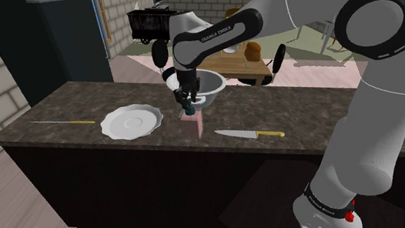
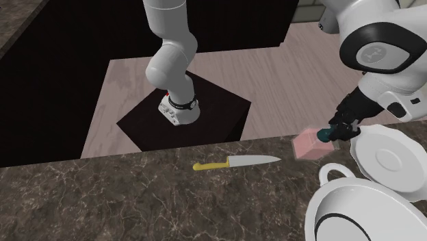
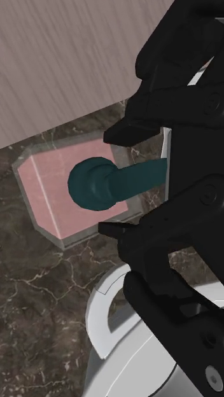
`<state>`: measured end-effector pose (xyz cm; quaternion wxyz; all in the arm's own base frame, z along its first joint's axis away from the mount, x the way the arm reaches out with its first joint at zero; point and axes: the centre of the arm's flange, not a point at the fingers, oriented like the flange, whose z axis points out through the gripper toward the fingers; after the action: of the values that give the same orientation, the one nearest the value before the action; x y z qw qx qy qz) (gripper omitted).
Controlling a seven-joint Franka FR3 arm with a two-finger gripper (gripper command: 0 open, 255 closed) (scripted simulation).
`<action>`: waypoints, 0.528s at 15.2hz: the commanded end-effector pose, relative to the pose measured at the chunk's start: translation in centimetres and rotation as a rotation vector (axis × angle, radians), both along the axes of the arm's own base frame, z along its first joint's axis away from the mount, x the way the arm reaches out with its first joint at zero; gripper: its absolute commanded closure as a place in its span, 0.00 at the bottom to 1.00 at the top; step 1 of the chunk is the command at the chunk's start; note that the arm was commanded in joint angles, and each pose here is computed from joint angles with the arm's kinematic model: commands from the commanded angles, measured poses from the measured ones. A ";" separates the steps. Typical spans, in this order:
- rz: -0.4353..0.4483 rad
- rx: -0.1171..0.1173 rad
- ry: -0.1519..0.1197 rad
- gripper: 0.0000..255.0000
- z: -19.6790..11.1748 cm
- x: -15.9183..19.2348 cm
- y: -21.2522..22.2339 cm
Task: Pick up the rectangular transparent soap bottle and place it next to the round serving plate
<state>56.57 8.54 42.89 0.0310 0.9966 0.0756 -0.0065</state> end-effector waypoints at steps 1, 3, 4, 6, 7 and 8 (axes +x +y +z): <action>0.000 0.000 0.000 0.00 0.0 0.0 0.0; 0.000 0.000 0.000 0.00 0.0 0.0 0.0; 0.000 0.000 0.000 0.00 0.0 0.0 0.0; 0.000 0.000 0.000 0.00 1.3 0.0 0.1; 0.000 0.000 0.000 0.00 2.6 0.0 0.2; 0.000 0.000 0.000 0.00 4.0 0.0 0.2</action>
<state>56.41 8.73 45.70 0.0309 0.9966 0.0755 -0.0058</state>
